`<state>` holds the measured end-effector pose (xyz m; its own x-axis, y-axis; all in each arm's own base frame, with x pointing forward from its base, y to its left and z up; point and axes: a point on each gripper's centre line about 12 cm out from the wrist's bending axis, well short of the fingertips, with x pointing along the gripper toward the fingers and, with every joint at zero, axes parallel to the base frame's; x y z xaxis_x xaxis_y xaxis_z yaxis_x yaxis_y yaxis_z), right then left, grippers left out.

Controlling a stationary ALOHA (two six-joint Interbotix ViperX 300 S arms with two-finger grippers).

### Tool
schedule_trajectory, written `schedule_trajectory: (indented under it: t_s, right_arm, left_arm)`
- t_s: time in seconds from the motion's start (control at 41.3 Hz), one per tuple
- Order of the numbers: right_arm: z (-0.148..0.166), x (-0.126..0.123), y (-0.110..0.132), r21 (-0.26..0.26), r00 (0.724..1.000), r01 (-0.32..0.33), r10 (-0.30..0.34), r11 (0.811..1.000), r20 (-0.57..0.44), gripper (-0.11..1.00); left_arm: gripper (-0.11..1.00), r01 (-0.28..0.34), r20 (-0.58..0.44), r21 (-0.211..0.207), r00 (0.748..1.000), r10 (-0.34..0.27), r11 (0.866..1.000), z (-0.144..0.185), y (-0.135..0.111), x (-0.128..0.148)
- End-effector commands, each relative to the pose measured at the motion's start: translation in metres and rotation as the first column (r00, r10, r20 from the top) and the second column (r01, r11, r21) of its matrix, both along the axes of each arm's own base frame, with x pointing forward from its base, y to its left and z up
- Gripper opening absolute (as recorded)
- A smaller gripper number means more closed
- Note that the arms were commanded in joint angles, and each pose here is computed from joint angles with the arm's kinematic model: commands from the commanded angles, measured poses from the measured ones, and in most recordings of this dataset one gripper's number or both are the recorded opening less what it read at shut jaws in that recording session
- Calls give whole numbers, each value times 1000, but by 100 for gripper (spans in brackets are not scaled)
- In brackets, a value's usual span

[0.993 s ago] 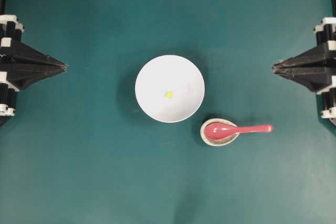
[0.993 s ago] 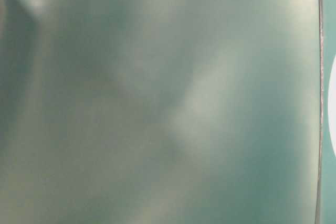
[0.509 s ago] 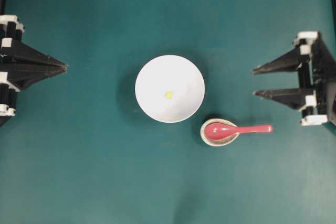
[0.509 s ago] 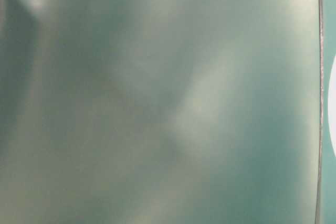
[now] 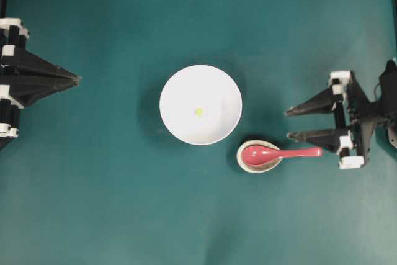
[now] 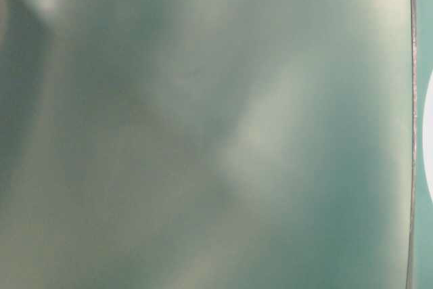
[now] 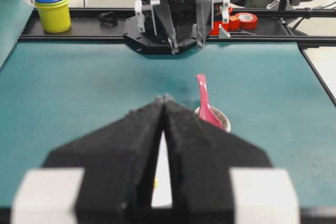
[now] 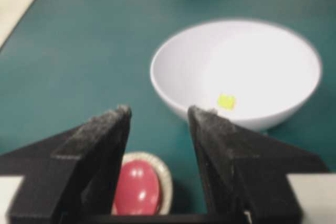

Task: Scoop the yellow hexagonal prism block from the bowl with a spoon using the right arm.
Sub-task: 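Close the right gripper on the red spoon's handle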

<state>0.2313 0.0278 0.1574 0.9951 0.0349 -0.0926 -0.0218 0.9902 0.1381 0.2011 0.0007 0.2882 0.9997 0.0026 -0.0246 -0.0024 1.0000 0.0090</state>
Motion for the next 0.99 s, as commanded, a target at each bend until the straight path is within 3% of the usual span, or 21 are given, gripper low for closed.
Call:
schedule_trajectory:
  t_s: [0.0,0.363,0.654,0.969]
  right_arm:
    - [-8,3,6,5,1000,7,-7,1000,10,55]
    - [-56,6,33,-47,998,-12,8,999,-68,55]
    - [-77,-1,44,-26,988,-38,33,999,-153,55]
    - [-85,-7,41,-36,976,-37,28,999,-214,55]
  left_arm:
    - [5,-1,14,2,1000,1,1000,7,0,3]
    - [5,0,14,6,1000,0,1000,7,0,2]
    - [5,1,17,11,1000,-1,1000,8,0,2]
    - [5,-1,23,11,1000,1,1000,8,0,2]
